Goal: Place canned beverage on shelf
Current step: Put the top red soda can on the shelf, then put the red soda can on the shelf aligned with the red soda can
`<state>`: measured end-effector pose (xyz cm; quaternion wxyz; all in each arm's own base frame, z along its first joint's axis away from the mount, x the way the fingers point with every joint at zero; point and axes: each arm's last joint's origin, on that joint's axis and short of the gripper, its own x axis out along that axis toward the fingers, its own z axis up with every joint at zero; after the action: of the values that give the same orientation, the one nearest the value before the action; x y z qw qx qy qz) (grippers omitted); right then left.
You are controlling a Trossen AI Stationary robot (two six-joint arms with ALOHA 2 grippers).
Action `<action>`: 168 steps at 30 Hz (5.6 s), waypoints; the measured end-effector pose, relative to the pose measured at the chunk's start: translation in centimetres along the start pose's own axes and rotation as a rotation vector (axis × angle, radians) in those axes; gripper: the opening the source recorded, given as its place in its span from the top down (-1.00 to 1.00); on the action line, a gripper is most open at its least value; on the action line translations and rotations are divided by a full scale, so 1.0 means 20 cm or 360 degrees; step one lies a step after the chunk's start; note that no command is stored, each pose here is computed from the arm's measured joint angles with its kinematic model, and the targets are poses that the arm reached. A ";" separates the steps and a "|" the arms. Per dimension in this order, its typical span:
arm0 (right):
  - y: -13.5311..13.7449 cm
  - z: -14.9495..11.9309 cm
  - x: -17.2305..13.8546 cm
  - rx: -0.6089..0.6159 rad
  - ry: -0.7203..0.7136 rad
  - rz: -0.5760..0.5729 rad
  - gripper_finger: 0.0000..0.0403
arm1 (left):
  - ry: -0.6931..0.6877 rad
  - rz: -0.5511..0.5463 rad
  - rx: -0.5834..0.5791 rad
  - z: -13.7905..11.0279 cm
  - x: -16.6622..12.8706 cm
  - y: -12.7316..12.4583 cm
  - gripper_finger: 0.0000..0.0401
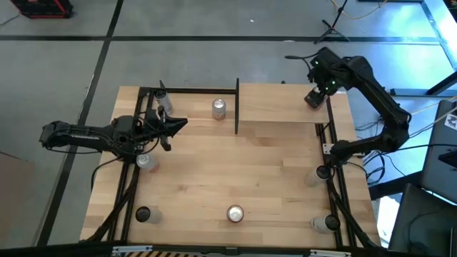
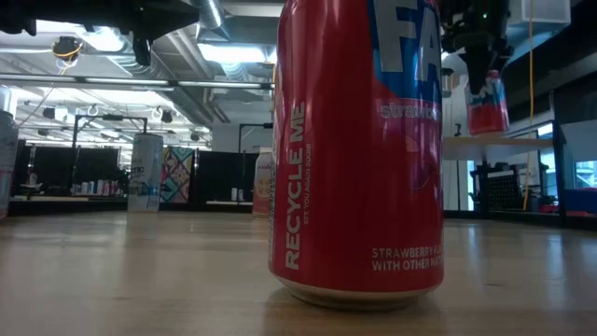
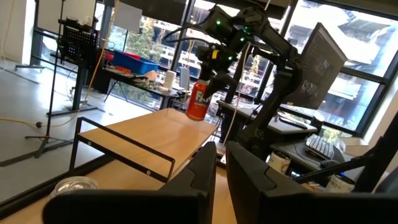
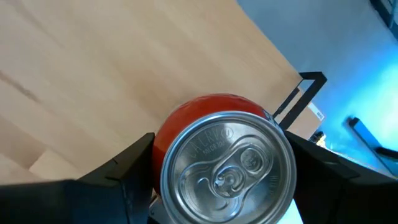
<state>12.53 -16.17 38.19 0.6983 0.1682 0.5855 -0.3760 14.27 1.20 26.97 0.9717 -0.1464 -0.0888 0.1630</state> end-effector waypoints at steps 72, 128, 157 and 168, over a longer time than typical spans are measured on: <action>1.00 -0.02 -0.56 -0.0588 -0.0844 0.1100 -0.84 | 0.0019 -0.0126 -0.0007 0.00 0.01 -0.02 0.70; 2.02 -0.67 0.04 -0.1124 -0.0335 0.0719 -0.83 | 0.1347 -0.0522 -0.0058 -0.85 0.09 -0.98 0.13; 2.14 -0.74 0.19 -0.0912 -0.0348 0.1003 -0.83 | 0.1297 -0.0369 0.0111 -0.98 0.41 -1.04 0.13; 2.13 -0.69 -0.03 -0.0918 -0.0438 0.1126 -0.83 | 0.1358 -0.0415 0.0093 -0.80 0.38 -1.03 0.13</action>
<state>33.74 21.41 26.43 0.8727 0.1052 0.4748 0.0440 30.91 -18.97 19.25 0.9375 -0.1606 0.3068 -0.0334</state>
